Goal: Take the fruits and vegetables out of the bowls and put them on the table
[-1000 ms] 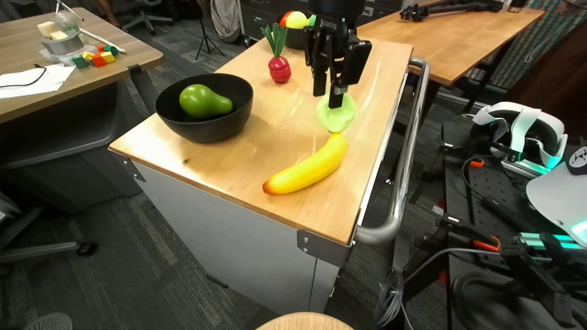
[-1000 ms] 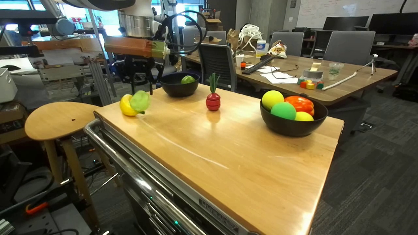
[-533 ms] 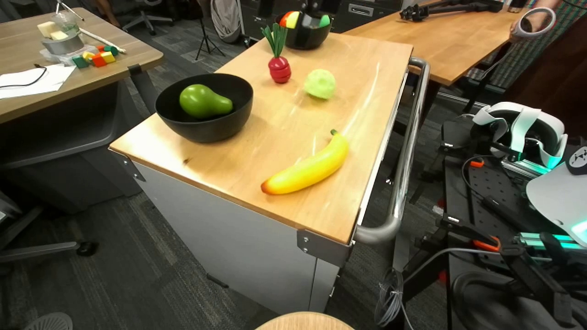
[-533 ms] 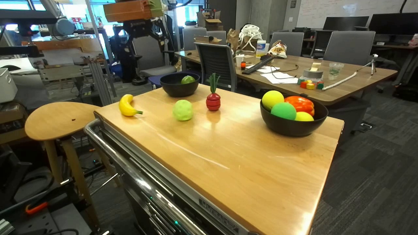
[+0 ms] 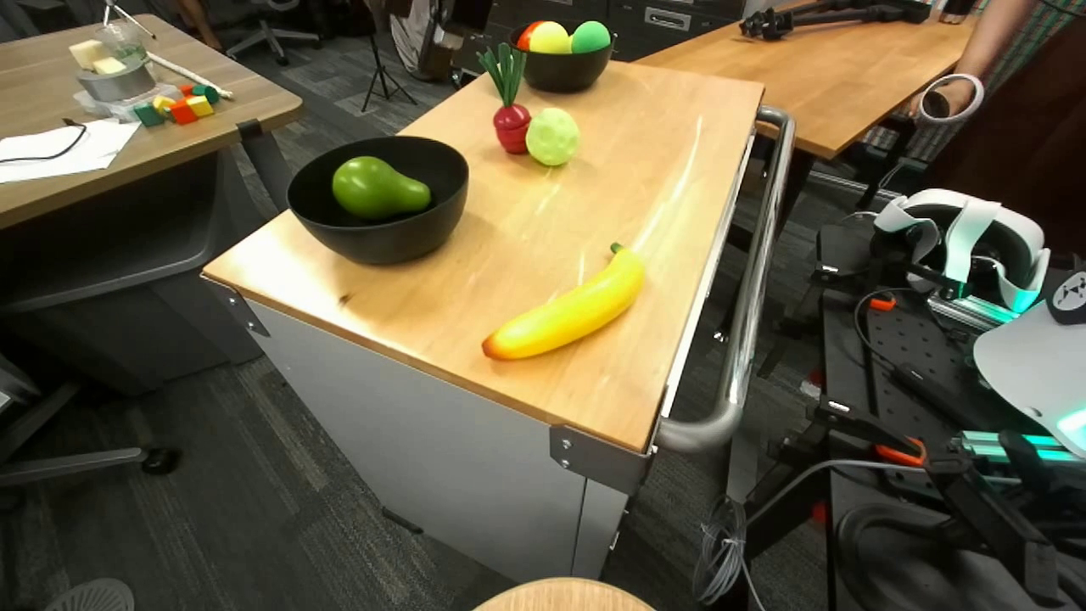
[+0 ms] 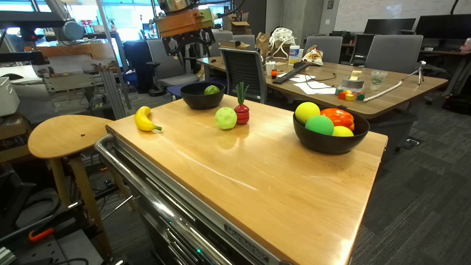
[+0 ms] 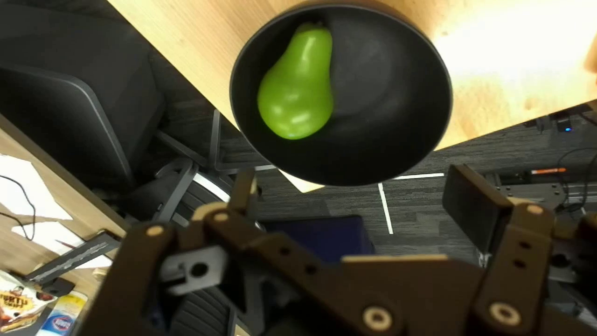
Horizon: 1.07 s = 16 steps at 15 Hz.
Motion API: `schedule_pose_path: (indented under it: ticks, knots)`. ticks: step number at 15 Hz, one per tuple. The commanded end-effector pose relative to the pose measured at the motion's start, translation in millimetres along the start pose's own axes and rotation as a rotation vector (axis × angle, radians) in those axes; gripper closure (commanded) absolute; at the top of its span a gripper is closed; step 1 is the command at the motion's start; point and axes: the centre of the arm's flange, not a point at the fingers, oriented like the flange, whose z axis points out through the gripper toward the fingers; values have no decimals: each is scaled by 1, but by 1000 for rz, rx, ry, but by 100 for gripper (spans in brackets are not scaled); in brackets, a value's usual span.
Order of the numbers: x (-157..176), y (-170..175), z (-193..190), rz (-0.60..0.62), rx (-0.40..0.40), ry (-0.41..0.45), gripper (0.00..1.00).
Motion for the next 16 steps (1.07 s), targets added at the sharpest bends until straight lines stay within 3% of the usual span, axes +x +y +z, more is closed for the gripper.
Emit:
schedule_pose_path:
  ticks: [1, 9, 16]
  knots:
    - [9, 28, 36, 23, -6, 1, 0]
    - [1, 48, 104, 20, 10, -57, 0]
    - [22, 35, 139, -41, 17, -87, 2]
